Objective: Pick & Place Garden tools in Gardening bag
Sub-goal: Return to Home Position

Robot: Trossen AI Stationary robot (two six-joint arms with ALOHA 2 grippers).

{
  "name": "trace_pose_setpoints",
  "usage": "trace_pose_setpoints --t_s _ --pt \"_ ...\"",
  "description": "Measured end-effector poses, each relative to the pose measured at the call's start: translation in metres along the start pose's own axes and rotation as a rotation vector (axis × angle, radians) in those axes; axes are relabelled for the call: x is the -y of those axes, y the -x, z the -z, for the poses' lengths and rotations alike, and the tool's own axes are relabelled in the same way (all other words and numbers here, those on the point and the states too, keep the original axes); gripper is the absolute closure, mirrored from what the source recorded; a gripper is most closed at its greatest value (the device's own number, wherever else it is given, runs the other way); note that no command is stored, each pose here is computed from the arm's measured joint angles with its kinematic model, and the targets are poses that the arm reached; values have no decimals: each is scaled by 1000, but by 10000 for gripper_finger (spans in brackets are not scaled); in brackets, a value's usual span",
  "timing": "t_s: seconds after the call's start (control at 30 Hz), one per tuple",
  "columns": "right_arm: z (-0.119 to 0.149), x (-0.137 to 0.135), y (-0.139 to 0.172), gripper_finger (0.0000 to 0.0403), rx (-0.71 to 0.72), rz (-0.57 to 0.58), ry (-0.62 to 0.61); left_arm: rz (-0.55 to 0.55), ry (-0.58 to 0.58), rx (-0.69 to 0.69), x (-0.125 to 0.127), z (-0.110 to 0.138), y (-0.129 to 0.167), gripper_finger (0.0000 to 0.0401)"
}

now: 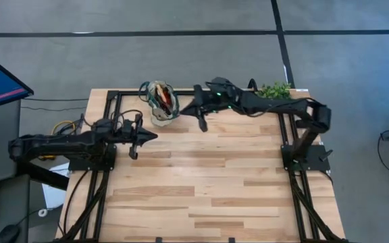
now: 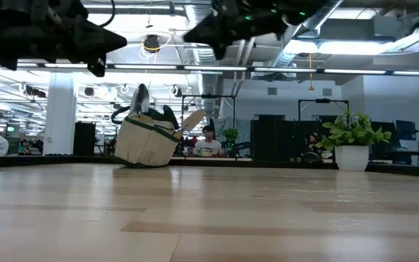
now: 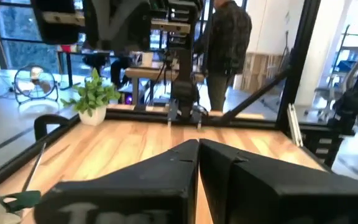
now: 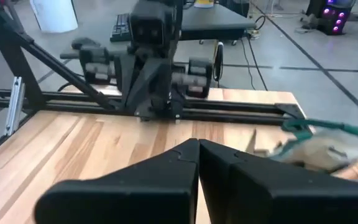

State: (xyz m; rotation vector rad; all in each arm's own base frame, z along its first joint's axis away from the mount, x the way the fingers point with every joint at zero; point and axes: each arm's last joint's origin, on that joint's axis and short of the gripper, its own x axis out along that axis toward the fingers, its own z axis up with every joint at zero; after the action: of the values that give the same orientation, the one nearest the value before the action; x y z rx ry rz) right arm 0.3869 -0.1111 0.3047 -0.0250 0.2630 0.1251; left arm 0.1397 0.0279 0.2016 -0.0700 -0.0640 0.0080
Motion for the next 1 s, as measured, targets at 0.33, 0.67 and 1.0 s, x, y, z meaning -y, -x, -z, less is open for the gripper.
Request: trace_pose_setpoints --t_s 0.33,0.67,1.0 --pt "26 -30 58 402 146 21 32 19 -94 132 9 -23 24 400" --pt "30 -51 104 403 227 49 40 -93 -71 102 11 -18 49 400" --pt "57 -67 142 403 242 167 -8 -108 -63 70 12 -13 56 400"
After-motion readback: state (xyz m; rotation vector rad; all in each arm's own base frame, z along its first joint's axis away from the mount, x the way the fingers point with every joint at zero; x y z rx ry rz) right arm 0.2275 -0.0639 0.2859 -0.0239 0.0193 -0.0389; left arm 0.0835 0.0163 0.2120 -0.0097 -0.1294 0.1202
